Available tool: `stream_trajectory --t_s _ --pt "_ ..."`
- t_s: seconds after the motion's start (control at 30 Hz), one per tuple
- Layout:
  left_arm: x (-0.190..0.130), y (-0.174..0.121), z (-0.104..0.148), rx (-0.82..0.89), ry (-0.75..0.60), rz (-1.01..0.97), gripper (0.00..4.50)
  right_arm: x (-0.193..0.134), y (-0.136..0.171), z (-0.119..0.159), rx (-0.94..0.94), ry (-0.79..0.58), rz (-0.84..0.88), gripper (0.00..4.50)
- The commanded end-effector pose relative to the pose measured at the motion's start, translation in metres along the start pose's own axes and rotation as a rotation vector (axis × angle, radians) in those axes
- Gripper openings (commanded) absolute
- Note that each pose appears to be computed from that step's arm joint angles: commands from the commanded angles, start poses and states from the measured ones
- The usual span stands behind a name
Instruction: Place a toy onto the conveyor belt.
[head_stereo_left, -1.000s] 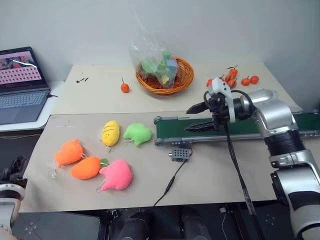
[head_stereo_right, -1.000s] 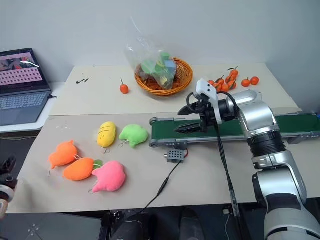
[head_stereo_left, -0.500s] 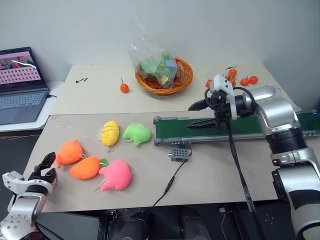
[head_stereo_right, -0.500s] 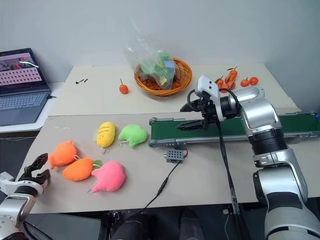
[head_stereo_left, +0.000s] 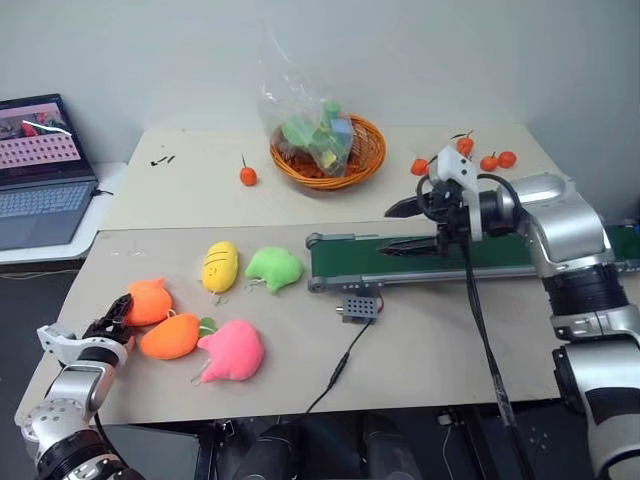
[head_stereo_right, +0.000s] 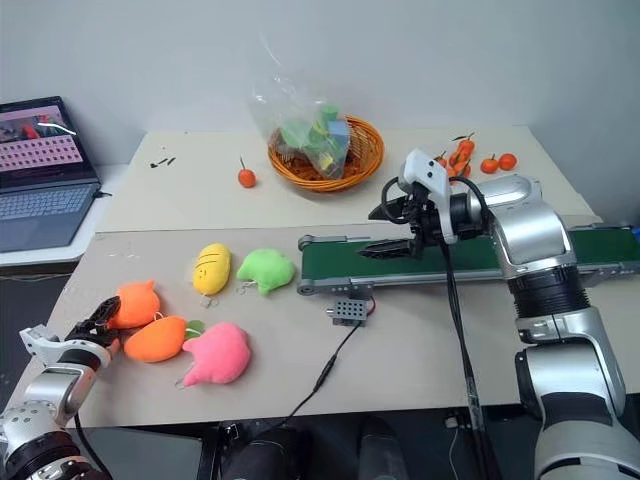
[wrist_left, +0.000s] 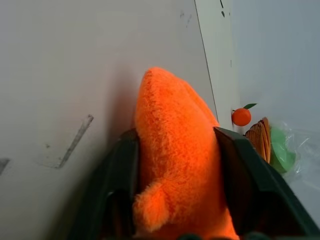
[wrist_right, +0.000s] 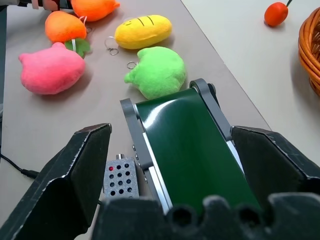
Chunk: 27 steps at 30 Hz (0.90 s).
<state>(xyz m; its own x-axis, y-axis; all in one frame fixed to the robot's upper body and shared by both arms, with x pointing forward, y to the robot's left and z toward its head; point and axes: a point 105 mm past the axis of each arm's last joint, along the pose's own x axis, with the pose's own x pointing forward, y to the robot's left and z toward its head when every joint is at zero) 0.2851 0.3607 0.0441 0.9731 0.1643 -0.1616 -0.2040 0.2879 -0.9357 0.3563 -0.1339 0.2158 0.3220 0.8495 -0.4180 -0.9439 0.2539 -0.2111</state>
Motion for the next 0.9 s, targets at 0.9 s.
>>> stream_trajectory --t_s 0.9 --pt "-0.039 -0.147 -0.067 2.716 -0.727 -0.792 0.84 0.001 -0.007 0.010 -0.040 -0.067 -0.048 4.50"
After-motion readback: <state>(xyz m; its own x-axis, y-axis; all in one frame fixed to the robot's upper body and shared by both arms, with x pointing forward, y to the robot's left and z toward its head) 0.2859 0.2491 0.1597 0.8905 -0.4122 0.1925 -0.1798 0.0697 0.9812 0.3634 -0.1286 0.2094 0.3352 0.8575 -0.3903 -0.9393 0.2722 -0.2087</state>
